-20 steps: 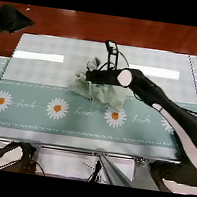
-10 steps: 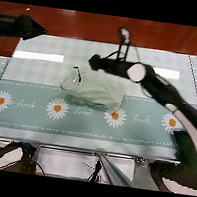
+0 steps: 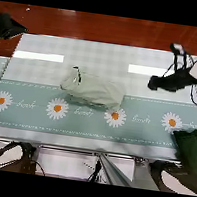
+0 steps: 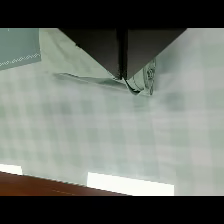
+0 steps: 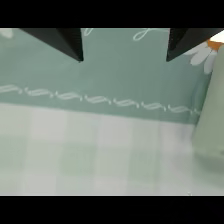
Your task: Fold the shirts.
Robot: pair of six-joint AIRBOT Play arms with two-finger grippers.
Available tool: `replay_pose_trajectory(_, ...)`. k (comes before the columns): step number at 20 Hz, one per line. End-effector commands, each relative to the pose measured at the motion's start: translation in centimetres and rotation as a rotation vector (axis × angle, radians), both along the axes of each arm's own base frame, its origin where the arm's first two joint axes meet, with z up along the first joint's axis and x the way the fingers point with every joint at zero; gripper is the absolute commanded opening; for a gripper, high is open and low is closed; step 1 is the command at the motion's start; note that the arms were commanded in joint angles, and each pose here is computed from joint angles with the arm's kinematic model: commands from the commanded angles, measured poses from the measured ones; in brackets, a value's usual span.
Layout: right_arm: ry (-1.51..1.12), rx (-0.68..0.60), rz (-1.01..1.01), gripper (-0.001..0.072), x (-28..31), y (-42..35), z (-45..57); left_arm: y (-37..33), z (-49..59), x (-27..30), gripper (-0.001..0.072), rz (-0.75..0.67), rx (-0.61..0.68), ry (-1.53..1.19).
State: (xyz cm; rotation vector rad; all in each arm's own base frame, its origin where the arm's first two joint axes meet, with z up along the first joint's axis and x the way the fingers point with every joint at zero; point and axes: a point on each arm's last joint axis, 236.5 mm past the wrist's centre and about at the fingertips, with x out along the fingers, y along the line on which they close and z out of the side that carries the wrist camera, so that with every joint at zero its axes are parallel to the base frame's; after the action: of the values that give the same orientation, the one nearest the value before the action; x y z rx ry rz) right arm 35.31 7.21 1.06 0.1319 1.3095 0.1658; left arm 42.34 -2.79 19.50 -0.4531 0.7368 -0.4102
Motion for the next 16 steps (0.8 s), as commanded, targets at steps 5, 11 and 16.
replay_pose_trajectory(5, 0.064, 0.532, -0.330, 0.0595, -1.9, 7.7, -7.4, -0.5, -3.7, -1.5, 0.0027, -0.022, -0.035, 0.109)
replay_pose_trajectory(11, 0.124, 0.594, -0.343, 0.0594, -2.3, 13.8, -10.8, -0.8, -6.1, -2.3, 0.0027, -0.023, -0.059, 0.171)
replay_pose_trajectory(16, 0.033, 0.620, -0.387, 0.0411, -0.2, 15.2, -10.6, -2.0, -6.1, -2.4, 0.0027, -0.052, -0.058, 0.172)
